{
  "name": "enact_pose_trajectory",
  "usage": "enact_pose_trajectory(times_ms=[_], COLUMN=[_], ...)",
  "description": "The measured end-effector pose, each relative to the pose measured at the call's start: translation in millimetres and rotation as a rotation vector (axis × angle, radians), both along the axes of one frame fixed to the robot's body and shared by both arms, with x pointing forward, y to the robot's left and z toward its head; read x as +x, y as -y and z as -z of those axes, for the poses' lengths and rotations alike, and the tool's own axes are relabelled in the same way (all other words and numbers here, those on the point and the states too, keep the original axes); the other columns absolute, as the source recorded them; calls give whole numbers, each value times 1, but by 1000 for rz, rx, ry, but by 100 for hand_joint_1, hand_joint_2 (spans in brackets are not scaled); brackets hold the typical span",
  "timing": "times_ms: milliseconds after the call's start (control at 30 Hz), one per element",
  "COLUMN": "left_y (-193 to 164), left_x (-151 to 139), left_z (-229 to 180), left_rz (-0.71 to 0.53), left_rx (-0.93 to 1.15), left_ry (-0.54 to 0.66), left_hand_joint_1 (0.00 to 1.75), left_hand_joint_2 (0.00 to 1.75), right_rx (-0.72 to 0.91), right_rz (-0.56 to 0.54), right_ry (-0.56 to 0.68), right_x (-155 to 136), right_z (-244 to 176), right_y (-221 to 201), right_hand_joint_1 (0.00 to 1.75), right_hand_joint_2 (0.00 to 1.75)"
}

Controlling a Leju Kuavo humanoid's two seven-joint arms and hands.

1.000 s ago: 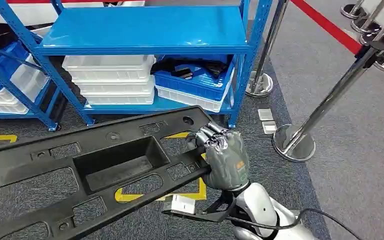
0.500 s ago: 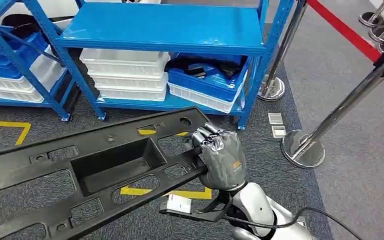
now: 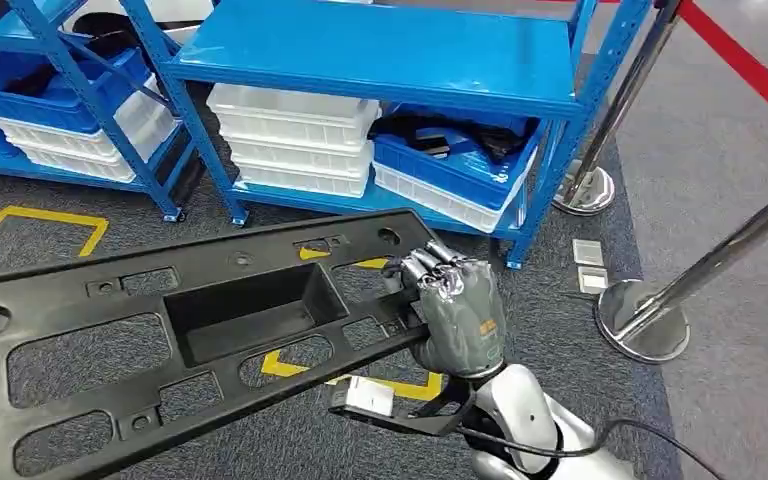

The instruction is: Take the parts from the cabinet and place them on the table.

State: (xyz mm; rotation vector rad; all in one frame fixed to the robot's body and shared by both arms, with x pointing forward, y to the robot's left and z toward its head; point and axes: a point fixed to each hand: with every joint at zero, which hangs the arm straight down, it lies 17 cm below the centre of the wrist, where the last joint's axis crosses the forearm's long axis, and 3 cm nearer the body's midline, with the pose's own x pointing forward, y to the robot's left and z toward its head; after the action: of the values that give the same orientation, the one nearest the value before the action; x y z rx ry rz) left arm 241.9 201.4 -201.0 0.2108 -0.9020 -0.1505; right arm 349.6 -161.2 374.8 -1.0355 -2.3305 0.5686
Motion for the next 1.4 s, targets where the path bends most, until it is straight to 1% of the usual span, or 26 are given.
enact_pose_trajectory(times_ms=[567,1400], left_y=[-5,-5], left_x=[-8,-10], left_z=[4,5], left_rz=[-35,-22], left_rx=[-6,0], left_ry=[-21,-27], left_hand_joint_1=[0,0], left_hand_joint_2=[175,175], right_rx=[16,26], right_rz=[15,81], right_ry=[22,31], right_x=[1,2], right_z=[-7,-6], right_y=[8,25], right_hand_joint_1=[175,175], right_hand_joint_2=[175,175])
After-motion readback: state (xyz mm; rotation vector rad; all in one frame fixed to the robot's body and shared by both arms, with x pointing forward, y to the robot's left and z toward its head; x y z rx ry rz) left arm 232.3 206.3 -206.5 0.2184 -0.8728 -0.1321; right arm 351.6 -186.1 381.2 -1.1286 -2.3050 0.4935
